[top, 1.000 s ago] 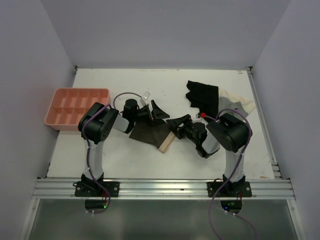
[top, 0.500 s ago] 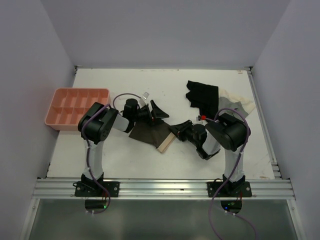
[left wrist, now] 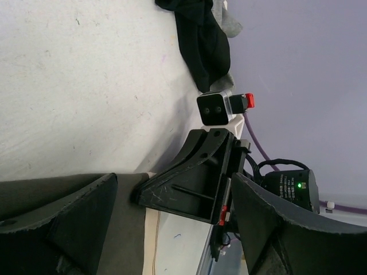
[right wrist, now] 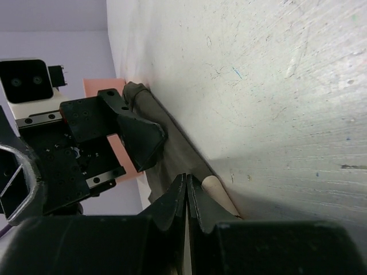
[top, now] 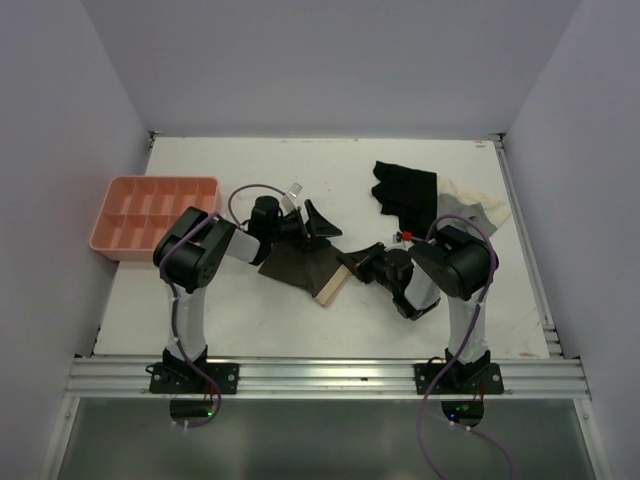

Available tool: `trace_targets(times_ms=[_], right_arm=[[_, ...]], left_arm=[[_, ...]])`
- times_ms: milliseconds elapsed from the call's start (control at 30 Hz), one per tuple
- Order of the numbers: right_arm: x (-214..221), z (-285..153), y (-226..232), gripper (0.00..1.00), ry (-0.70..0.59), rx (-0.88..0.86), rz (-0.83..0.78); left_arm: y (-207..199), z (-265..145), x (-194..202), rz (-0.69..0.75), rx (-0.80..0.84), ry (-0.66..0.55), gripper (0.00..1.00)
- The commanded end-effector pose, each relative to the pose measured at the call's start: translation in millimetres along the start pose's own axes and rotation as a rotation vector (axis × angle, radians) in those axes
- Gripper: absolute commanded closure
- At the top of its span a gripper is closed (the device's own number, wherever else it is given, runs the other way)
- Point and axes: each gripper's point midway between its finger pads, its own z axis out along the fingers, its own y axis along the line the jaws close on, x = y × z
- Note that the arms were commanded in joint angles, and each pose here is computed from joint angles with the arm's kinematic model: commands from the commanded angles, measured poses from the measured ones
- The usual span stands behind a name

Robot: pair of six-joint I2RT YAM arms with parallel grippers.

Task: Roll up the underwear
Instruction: Fold the underwear

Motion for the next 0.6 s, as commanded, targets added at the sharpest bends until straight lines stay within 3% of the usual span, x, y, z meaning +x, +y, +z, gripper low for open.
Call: trace_targets(times_ms=[0,233,467,567], right_arm=[[3.8,-19.3,-89.4,0.94,0.002,0.307,-0.038],[1.6,-29.8,-95.8,0.98,-0.005,0.34,-0.051],[1.3,-35.2,-97.3,1.0,-0.002,0.359,-0.068],[0.8,-37.3,-97.5,1.0,-0.003,0.362,-0.074]], left_arm=[[3.1,3.3,-8.8,0.028,-0.04,-0.041,0.16],[47.7,0.4,-11.8,-0.004,-0.12,-0.041,0.17],[-42.6,-14.1,-28.2,0.233,0.041,-0.057,0.16],[-51.8,-22.3,-36.2,0.234,0.047,-0.071,0.16]])
